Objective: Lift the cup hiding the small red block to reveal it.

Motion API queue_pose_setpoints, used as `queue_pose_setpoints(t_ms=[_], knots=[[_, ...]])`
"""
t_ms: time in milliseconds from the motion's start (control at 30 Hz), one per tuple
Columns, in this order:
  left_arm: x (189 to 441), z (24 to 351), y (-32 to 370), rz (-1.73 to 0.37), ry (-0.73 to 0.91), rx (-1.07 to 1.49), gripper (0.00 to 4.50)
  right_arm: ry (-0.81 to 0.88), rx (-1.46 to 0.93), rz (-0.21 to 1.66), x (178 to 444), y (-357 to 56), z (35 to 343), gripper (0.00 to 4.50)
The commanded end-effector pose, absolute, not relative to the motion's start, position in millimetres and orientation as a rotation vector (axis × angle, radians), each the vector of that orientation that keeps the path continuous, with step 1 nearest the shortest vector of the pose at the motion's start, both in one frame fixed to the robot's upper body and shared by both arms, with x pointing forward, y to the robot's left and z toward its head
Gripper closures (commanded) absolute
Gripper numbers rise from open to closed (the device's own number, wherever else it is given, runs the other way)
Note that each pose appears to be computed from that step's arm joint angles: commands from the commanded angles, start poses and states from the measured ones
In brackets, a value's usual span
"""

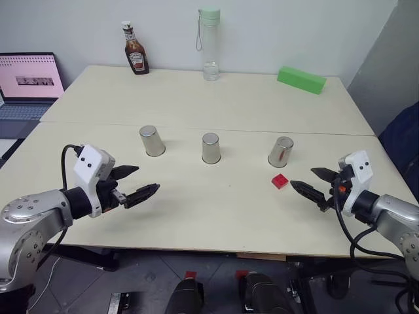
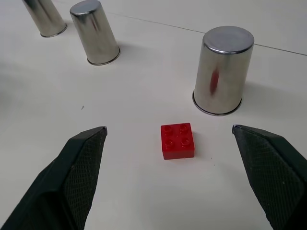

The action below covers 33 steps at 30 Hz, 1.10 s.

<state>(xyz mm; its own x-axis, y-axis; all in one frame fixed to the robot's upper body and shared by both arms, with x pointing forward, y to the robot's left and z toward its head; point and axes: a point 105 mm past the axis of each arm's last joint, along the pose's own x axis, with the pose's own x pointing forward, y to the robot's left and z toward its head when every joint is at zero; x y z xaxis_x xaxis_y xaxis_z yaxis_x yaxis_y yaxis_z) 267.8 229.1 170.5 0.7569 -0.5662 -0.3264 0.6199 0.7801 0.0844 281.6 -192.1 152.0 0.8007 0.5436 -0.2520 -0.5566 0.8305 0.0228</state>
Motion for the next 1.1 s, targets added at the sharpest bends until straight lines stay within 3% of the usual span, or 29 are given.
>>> queue_pose_setpoints(t_ms=[33,1100], knots=[[268.8,179.0,230.3,-0.647,0.256,0.224,0.00,0.206,-0.079,0.596,282.5,-190.8,164.1,0.05],[272.1,183.2,229.3,-0.649,0.248,0.239,0.00,0.188,-0.063,0.581,287.8,-189.5,165.4,0.05]])
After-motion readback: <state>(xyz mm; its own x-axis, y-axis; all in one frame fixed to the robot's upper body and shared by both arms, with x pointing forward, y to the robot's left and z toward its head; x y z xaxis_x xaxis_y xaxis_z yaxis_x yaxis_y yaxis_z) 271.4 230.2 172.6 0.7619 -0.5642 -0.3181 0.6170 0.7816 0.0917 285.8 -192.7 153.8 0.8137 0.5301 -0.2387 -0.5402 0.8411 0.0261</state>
